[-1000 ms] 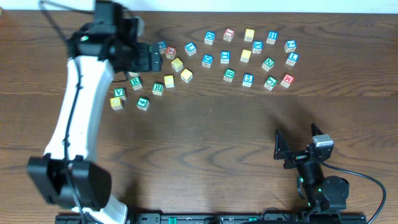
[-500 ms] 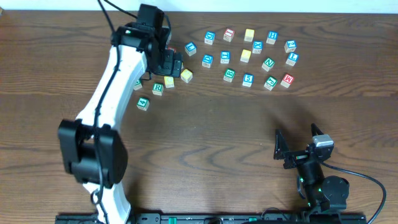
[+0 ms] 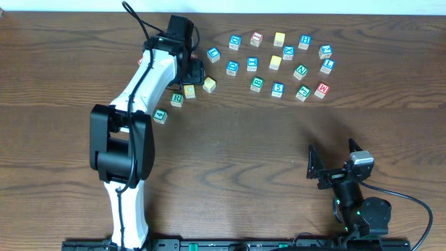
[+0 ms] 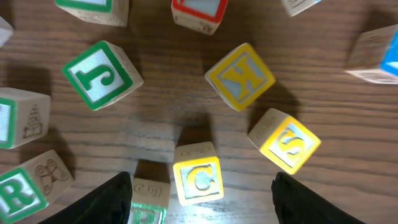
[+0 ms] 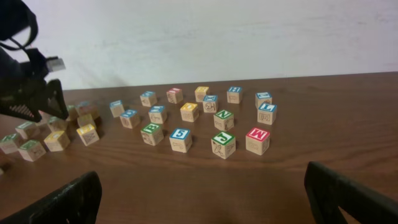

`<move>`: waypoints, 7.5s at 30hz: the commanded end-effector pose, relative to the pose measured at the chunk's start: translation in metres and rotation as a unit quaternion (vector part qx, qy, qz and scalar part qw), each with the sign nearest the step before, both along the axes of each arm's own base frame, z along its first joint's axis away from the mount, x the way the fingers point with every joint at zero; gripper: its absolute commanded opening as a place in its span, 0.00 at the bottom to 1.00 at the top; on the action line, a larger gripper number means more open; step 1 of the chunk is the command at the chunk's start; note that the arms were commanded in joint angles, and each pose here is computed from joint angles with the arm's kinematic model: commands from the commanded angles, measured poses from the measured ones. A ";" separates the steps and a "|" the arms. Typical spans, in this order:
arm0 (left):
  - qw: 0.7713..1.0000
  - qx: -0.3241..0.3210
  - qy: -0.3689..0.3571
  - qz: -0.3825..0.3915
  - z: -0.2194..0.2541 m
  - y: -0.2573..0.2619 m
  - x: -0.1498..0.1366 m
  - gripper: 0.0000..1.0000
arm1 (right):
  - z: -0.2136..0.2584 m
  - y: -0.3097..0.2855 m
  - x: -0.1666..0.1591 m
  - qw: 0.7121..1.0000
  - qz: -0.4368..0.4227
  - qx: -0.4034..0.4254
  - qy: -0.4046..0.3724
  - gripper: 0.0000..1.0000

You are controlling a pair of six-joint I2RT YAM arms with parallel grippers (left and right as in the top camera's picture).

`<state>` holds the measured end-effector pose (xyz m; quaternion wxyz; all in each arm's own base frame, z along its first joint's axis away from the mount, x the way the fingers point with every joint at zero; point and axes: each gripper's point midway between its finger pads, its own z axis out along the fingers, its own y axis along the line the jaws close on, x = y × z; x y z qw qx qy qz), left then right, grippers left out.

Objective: Spell out CORL
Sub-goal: 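Reach the left gripper over the yellow C block, then lower the left gripper and close it on the yellow C block, then carry the C block with the left gripper to the open table center, then lower the C block onto the table and open the left gripper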

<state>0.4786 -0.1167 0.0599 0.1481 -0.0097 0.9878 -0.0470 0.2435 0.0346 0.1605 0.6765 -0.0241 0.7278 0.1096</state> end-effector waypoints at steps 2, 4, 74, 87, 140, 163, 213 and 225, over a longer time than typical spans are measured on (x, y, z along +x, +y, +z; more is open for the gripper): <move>0.999 0.002 0.013 0.029 -0.015 0.001 0.003 0.70 | 0.000 0.000 0.000 1.000 0.001 -0.005 -0.002 0.99; 0.999 0.001 0.016 0.036 -0.018 0.001 0.003 0.70 | 0.000 0.000 0.000 1.000 0.001 -0.005 -0.002 0.99; 0.999 -0.004 0.015 0.045 -0.044 -0.004 -0.003 0.32 | 0.000 0.000 0.000 1.000 0.001 -0.005 -0.002 0.99; 0.998 -0.020 -0.039 0.042 0.042 -0.004 -0.013 0.31 | 0.000 0.000 0.000 1.000 0.001 -0.005 -0.002 0.99; 1.000 -0.001 -0.010 -0.005 -0.028 -0.088 -0.094 0.31 | 0.000 0.000 0.000 1.000 0.001 -0.005 -0.002 0.99; 0.999 0.030 -0.004 -0.020 -0.050 -0.080 -0.092 0.31 | 0.000 0.000 0.000 1.000 0.001 -0.005 -0.002 0.99; 0.999 0.043 -0.016 0.001 -0.058 -0.074 -0.088 0.32 | 0.000 0.000 0.000 1.000 0.001 -0.005 -0.002 0.99; 0.999 0.043 -0.015 0.001 -0.060 -0.074 -0.089 0.43 | 0.000 0.000 0.000 1.000 0.001 -0.005 -0.002 0.99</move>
